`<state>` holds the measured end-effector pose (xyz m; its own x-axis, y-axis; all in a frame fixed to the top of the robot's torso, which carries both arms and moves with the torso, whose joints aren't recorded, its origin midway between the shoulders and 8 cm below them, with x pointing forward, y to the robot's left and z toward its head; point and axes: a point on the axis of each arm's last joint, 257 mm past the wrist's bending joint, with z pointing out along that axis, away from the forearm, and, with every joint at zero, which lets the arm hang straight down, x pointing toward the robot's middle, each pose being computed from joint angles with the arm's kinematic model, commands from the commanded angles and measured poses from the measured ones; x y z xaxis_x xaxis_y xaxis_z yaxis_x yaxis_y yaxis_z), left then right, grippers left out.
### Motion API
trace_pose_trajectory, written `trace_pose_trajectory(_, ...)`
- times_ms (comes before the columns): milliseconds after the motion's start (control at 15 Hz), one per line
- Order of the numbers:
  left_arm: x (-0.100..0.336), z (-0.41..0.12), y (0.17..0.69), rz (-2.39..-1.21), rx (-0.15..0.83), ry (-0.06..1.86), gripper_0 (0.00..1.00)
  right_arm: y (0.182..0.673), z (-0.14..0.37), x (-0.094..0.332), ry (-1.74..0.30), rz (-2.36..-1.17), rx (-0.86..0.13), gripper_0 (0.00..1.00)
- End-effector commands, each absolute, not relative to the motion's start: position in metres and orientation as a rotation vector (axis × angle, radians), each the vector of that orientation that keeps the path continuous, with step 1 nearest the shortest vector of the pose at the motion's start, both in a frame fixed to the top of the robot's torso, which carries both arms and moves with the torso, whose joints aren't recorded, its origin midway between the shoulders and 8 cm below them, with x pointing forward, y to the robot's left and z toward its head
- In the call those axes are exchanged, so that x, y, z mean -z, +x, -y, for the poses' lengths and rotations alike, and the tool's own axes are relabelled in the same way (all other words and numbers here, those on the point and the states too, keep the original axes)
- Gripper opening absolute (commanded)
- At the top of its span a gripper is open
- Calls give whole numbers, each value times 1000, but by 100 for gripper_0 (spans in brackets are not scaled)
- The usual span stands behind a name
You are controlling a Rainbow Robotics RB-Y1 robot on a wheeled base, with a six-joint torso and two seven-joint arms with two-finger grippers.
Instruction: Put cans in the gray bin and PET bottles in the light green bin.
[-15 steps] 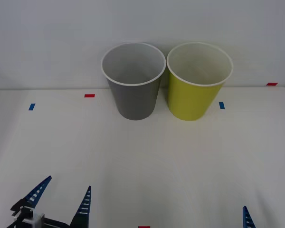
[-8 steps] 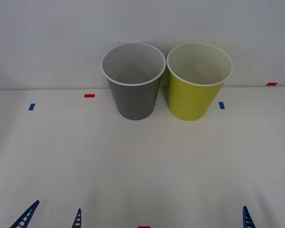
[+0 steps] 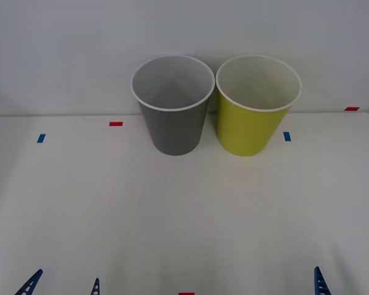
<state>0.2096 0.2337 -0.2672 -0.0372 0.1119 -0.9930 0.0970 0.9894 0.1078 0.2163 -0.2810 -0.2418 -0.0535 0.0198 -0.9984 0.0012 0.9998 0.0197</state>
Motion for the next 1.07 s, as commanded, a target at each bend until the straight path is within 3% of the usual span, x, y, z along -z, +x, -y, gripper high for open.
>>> trace_pose_trajectory(67,267,-234,210,-1611,-12,162,100,216,281,242,16,-1624,-15,100)
trace_pose_trajectory(1067,267,-234,210,-1611,-12,162,100,216,281,242,16,-1624,-15,100)
